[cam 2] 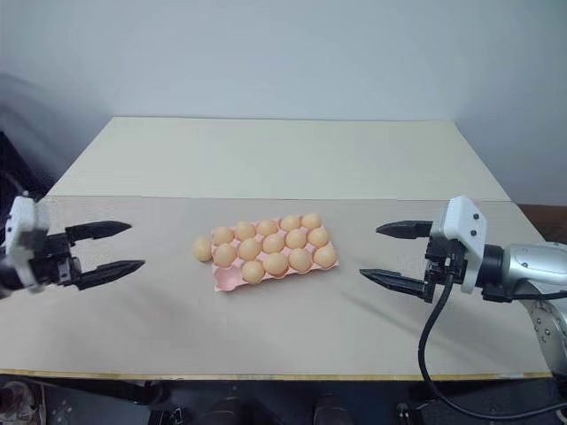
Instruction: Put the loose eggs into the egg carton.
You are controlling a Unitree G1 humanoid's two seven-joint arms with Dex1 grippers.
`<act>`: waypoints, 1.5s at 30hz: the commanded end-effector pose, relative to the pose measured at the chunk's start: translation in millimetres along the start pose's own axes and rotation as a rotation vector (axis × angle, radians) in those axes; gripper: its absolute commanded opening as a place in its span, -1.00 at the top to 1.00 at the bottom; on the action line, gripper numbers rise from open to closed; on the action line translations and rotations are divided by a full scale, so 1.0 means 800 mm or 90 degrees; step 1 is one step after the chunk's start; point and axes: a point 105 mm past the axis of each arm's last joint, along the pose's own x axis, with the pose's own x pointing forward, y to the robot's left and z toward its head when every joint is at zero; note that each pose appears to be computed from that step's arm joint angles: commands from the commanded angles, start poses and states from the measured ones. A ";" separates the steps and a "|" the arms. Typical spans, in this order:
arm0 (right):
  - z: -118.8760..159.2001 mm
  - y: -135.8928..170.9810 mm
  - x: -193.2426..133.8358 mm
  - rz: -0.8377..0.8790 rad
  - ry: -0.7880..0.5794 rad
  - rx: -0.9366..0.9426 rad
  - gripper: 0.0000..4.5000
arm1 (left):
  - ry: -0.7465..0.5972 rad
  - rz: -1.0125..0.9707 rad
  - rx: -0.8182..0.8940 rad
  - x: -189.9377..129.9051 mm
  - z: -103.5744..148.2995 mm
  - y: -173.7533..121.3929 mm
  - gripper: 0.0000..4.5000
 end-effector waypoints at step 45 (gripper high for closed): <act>0.028 0.015 -0.021 -0.041 -0.001 -0.043 -1.00 | 0.091 -0.122 0.121 0.174 -0.097 0.047 -0.99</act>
